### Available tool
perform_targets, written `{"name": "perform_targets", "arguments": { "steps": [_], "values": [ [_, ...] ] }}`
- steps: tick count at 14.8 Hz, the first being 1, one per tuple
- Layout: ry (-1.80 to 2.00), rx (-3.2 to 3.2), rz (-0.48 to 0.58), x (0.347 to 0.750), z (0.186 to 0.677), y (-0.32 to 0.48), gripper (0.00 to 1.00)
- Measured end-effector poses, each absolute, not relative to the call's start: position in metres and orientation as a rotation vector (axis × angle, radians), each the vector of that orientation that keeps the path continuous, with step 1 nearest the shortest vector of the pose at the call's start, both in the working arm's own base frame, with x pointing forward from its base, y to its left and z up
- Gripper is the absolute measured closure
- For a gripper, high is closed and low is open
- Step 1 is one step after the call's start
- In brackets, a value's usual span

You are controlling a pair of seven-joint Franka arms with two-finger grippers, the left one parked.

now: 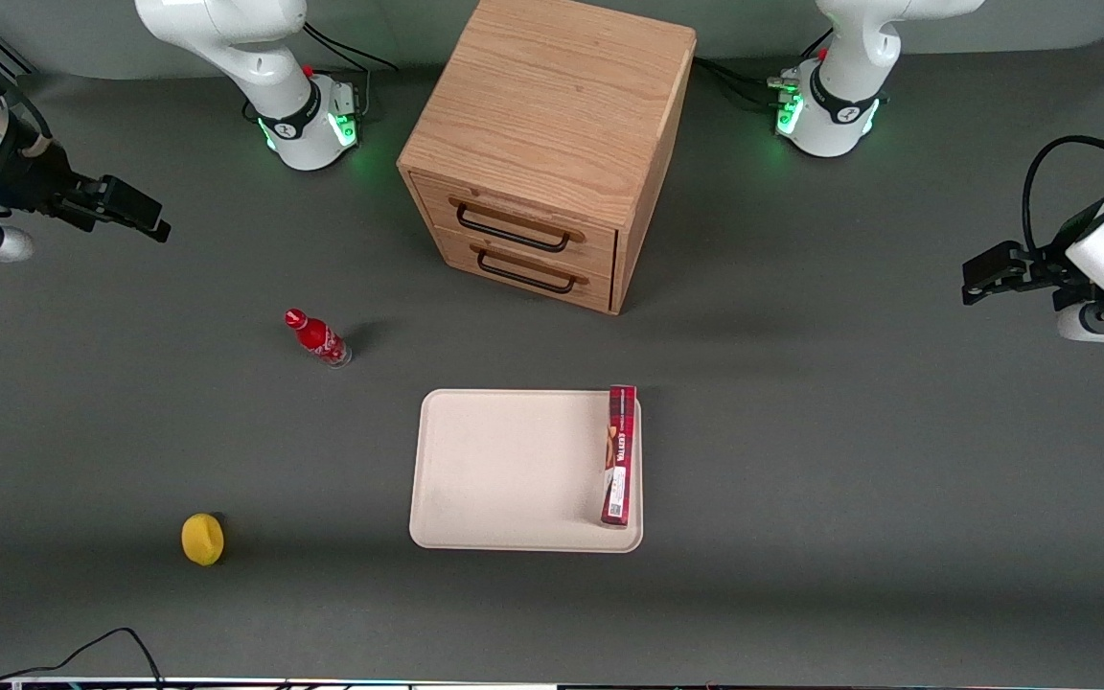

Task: Place coke bottle on tray
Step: 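Move the right gripper down over the red Coca-Cola bottle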

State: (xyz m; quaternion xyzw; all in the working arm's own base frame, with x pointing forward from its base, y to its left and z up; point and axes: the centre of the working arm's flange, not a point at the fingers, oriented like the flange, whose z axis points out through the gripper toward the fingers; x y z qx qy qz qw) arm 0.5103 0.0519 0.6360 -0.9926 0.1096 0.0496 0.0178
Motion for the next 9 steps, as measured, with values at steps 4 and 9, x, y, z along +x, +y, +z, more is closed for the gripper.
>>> {"name": "perform_targets", "arguments": {
  "steps": [4,9],
  "values": [
    [0.341,-3.086,0.196,0.509,0.634,0.051,0.00],
    [0.320,-3.090,0.246,0.510,0.613,0.060,0.00]
  ]
}}
